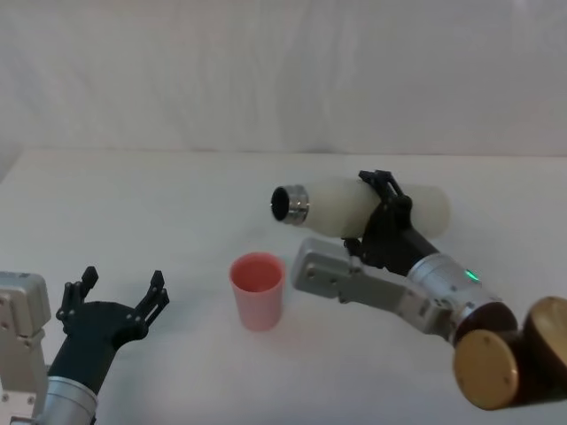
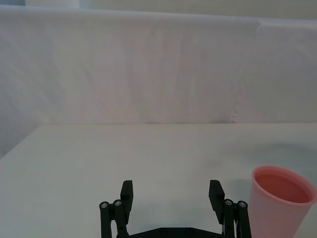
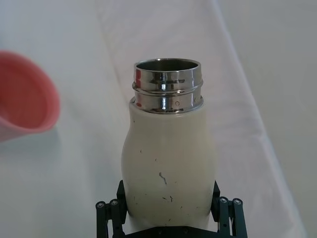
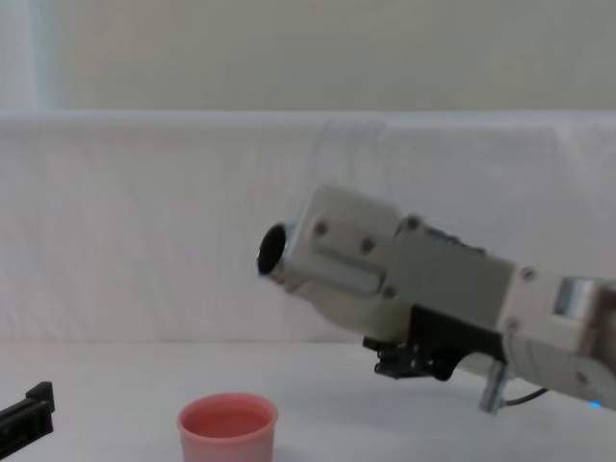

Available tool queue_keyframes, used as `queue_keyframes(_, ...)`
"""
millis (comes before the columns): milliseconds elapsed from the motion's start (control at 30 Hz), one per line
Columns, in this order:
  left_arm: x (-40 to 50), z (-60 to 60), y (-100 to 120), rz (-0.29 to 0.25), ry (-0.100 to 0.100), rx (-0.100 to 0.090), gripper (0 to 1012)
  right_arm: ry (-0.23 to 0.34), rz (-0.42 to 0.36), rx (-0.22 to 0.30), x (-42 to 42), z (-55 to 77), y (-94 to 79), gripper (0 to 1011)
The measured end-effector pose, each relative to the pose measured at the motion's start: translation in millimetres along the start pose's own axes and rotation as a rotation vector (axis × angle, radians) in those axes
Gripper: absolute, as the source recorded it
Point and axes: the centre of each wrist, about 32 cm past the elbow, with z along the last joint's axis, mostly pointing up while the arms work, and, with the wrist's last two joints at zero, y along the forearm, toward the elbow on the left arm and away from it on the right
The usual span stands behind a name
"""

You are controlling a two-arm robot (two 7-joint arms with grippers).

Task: Grasp the thermos with one hand and pour water into the cup lid.

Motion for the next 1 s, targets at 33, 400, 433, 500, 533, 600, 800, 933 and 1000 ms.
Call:
queue_keyframes(33,0.0,0.0,0.0,0.000,0.000,0.000,1001,0.017,-0.004,0.004,0.8,-0.4,-2.5,957)
queue_keyframes(400,0.0,0.0,0.0,0.000,0.000,0.000,1001,0.299,-0.026,0.030,4.2,-15.6,-31.0,957)
queue_keyframes(433,0.0,0.0,0.0,0.000,0.000,0.000,1001,0.299,-0.026,0.030,4.2,-15.6,-31.0,957)
queue_keyframes(500,0.0,0.0,0.0,0.000,0.000,0.000,1001,0.372,-0.021,0.038,4.4,-18.7,-34.1,957)
queue_keyframes(533,0.0,0.0,0.0,0.000,0.000,0.000,1001,0.372,-0.021,0.038,4.4,-18.7,-34.1,957)
queue_keyframes(600,0.0,0.0,0.0,0.000,0.000,0.000,1001,0.467,-0.011,0.052,5.9,-22.6,-36.0,957)
queue_keyframes(800,0.0,0.0,0.0,0.000,0.000,0.000,1001,0.661,0.018,0.087,8.0,-27.9,-36.7,957)
queue_keyframes(933,0.0,0.0,0.0,0.000,0.000,0.000,1001,0.784,0.047,0.106,7.5,-31.6,-35.0,957)
queue_keyframes(1000,0.0,0.0,0.0,0.000,0.000,0.000,1001,0.853,0.062,0.114,6.6,-33.5,-32.9,957)
